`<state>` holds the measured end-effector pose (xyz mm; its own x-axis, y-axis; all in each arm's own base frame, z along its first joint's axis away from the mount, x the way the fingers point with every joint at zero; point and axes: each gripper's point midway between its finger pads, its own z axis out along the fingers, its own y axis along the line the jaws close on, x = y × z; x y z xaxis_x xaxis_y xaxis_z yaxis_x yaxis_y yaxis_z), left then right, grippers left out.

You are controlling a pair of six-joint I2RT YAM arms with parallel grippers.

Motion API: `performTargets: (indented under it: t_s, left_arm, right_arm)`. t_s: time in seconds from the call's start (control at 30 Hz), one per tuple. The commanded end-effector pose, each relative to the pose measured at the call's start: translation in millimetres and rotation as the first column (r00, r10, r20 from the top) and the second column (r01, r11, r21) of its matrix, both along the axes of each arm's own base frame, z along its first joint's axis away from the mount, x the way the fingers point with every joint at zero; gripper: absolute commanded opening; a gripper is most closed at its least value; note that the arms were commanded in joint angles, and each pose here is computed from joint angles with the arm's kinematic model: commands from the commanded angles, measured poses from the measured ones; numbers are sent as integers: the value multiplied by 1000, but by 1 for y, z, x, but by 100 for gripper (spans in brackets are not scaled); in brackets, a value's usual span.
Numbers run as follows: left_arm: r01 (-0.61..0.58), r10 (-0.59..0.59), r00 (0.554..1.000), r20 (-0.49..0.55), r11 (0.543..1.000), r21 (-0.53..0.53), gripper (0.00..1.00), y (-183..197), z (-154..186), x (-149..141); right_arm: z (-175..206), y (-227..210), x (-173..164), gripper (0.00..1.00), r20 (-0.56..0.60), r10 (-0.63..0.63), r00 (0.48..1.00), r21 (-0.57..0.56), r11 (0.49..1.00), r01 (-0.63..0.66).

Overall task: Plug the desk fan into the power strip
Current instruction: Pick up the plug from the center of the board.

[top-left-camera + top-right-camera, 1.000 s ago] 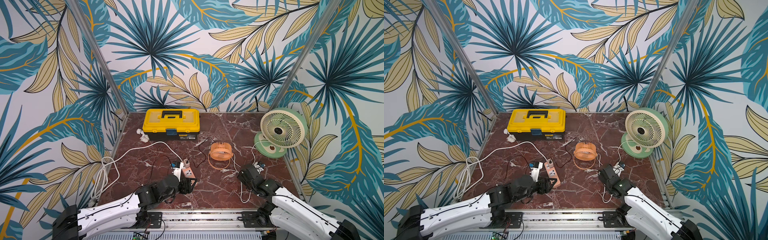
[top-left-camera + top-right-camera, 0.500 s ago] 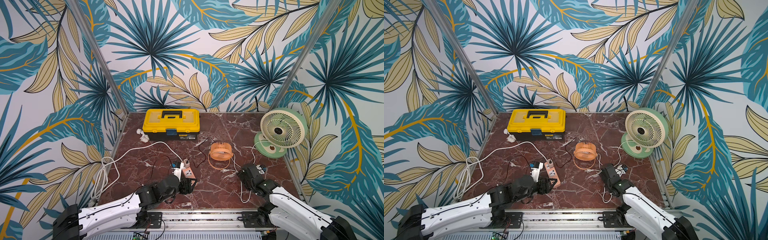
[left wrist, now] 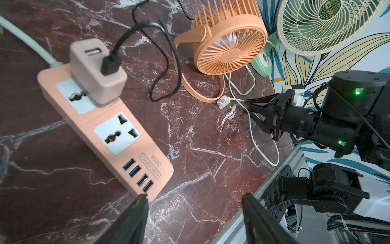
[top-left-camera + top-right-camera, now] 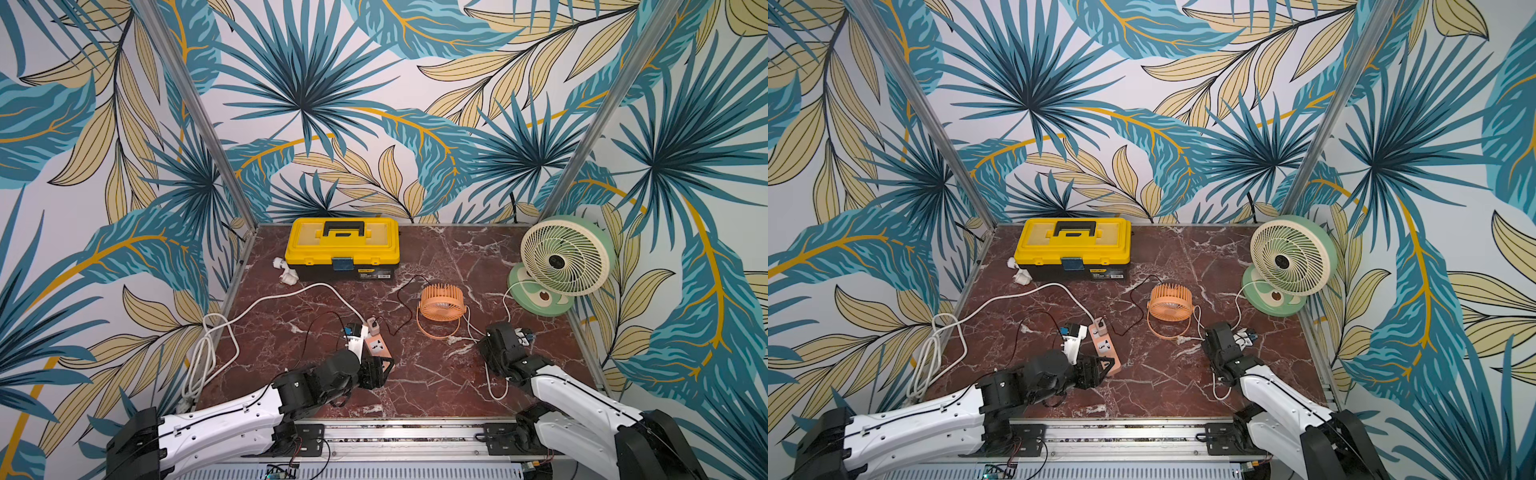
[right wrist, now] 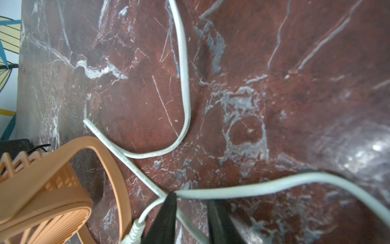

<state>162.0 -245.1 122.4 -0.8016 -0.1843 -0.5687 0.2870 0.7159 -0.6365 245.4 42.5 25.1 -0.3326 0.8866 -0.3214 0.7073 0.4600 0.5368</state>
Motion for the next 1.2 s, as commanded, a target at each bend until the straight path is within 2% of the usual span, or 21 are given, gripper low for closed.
performTargets:
  t_s: [0.0,0.13,0.17,0.27,0.4,0.57,0.73,0.87,0.97,1.07,1.17]
  left_arm:
    - [25,-25,1000,2,999,34,74,1,-6,-3]
    - [38,-38,999,4,999,39,74,-4,-2,-2]
    - [36,-36,999,4,999,40,74,-4,-1,-1]
    - [37,-37,999,3,999,37,74,-8,0,0]
    - [37,-38,999,9,999,28,74,-12,3,3]
    - [72,-73,997,24,997,18,74,-20,12,2]
    - [82,-82,996,35,996,26,75,-23,19,3]
    - [65,-66,998,25,997,34,75,-20,14,4]
    - [49,-50,999,5,998,25,75,-16,8,2]
    - [45,-45,999,-5,998,31,75,-13,2,1]
    - [49,-48,999,-8,998,45,75,-12,1,0]
  right_arm:
    - [-10,-5,-9,13,-30,2,1000,-17,1000,-3]
    - [-6,-6,-5,1,-19,26,999,-42,999,-27]
    - [-5,-5,-3,0,-12,41,999,-48,998,-42]
    - [8,3,7,0,36,107,994,-53,993,-105]
    - [43,14,18,0,127,225,966,-91,972,-215]
    - [82,11,9,0,163,319,934,-183,940,-289]
    - [75,13,0,0,136,310,941,-136,946,-293]
    - [58,40,11,32,146,326,934,7,944,-331]
    - [45,48,15,48,136,297,945,84,947,-310]
    - [38,46,15,56,121,250,961,110,959,-263]
    - [34,45,17,56,105,203,974,145,965,-217]
